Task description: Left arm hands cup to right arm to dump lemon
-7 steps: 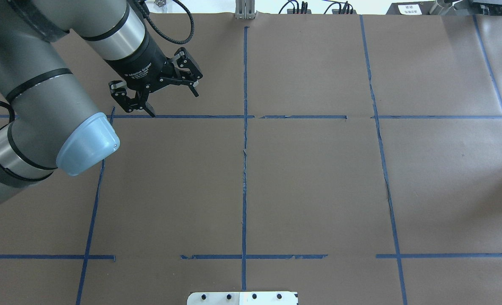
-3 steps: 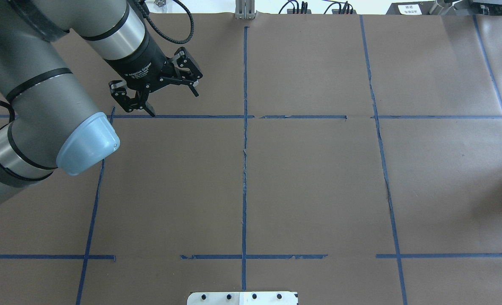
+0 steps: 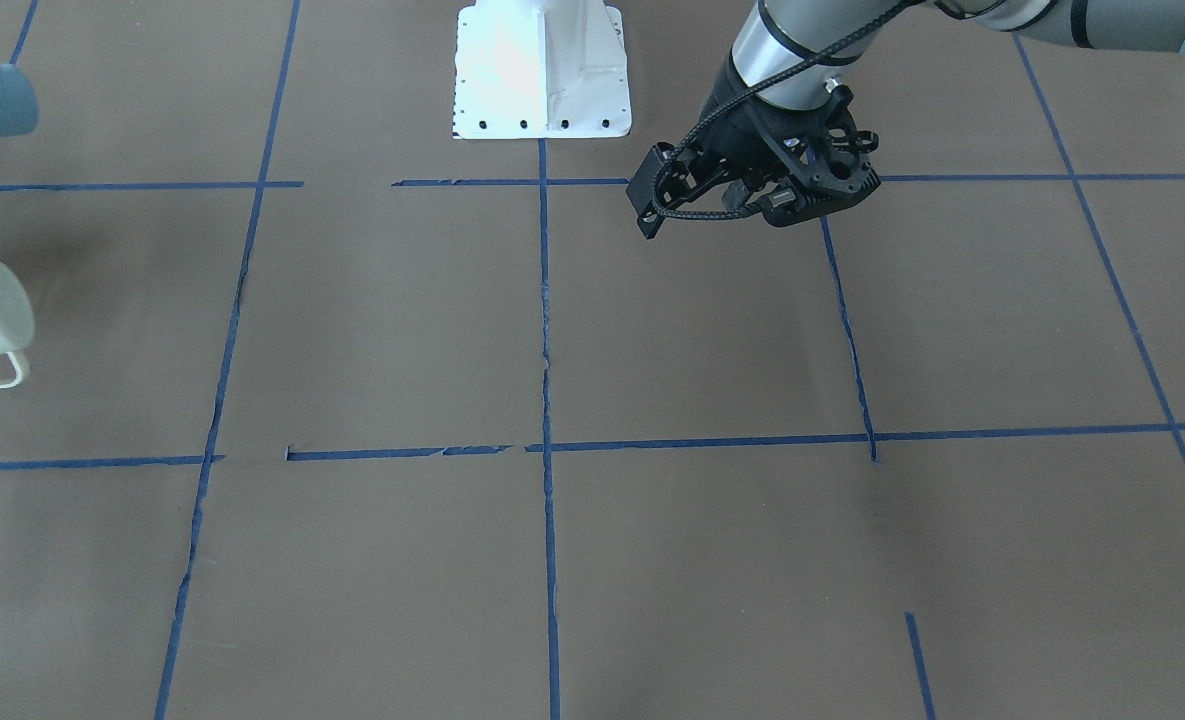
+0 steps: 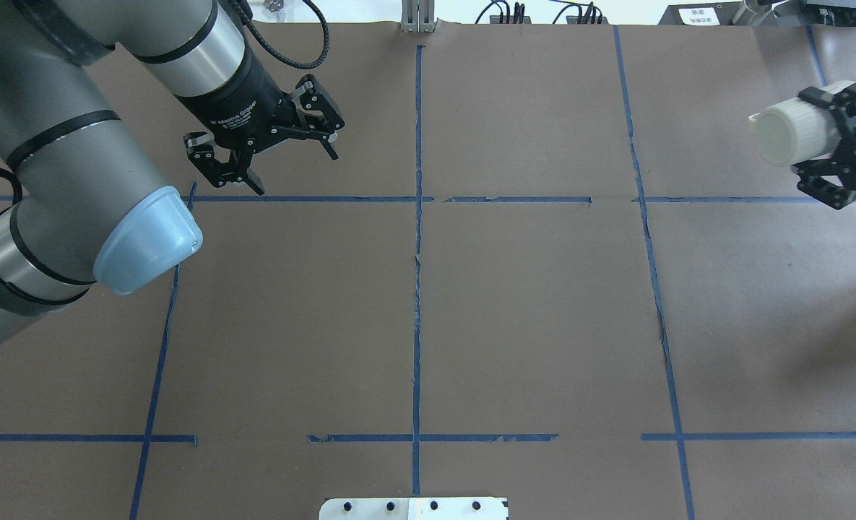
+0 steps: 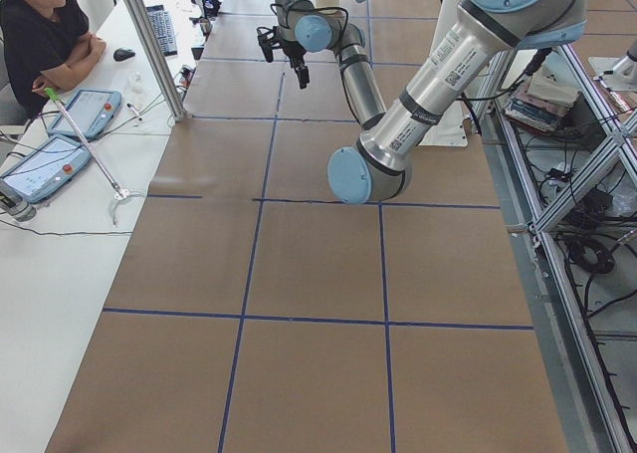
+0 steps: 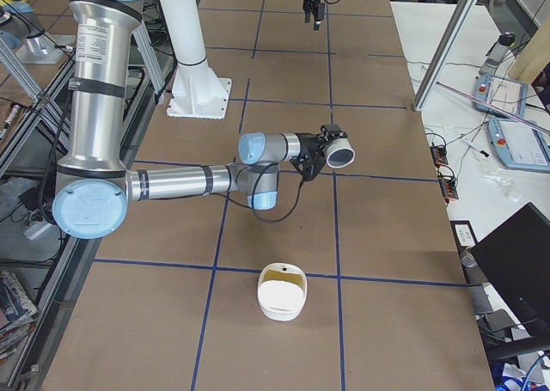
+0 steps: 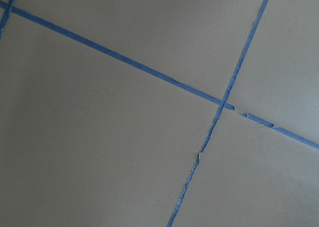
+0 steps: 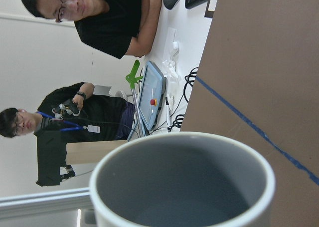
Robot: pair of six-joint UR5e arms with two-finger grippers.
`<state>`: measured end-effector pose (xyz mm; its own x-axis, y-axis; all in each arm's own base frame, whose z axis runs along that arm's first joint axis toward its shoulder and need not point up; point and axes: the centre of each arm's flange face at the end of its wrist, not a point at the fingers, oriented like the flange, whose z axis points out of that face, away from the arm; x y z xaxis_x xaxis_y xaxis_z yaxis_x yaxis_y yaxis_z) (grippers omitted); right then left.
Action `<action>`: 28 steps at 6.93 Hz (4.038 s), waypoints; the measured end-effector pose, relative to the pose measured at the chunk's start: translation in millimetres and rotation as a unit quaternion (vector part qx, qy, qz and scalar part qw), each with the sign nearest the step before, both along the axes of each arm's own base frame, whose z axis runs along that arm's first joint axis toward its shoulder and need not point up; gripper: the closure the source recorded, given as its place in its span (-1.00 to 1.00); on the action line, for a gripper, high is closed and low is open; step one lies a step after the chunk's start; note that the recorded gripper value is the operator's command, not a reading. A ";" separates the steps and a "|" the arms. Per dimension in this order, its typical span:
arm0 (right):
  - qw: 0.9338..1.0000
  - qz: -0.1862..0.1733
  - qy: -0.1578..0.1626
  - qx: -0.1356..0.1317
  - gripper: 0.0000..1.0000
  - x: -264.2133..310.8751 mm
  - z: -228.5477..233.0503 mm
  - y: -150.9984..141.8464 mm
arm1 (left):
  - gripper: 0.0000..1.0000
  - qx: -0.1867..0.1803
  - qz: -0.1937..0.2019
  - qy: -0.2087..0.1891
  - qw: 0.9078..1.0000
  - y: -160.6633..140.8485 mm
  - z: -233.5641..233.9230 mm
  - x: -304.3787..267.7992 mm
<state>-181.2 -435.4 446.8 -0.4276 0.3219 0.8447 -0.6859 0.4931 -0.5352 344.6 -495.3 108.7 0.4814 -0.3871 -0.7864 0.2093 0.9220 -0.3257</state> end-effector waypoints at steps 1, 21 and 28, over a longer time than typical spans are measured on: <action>0.997 0.002 0.073 0.036 0.52 -53.2 -46.0 -0.2 | -1.00 0.001 0.000 0.001 1.000 -0.2 -1.2 -0.5; 0.767 0.064 0.597 0.227 0.33 -406.1 -288.3 100.9 | 0.85 0.004 0.054 -0.009 0.998 18.0 -45.0 93.1; 0.761 0.048 0.603 0.235 -1.00 -413.9 -270.3 120.2 | 1.00 0.005 0.049 -0.008 0.999 16.8 -48.8 85.0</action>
<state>-595.1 -315.2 176.5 0.7471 -0.1213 0.6535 -0.5830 0.3527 0.7319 429.5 -478.5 59.9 0.5287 -0.3293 -0.7823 0.1220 0.9416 -0.3139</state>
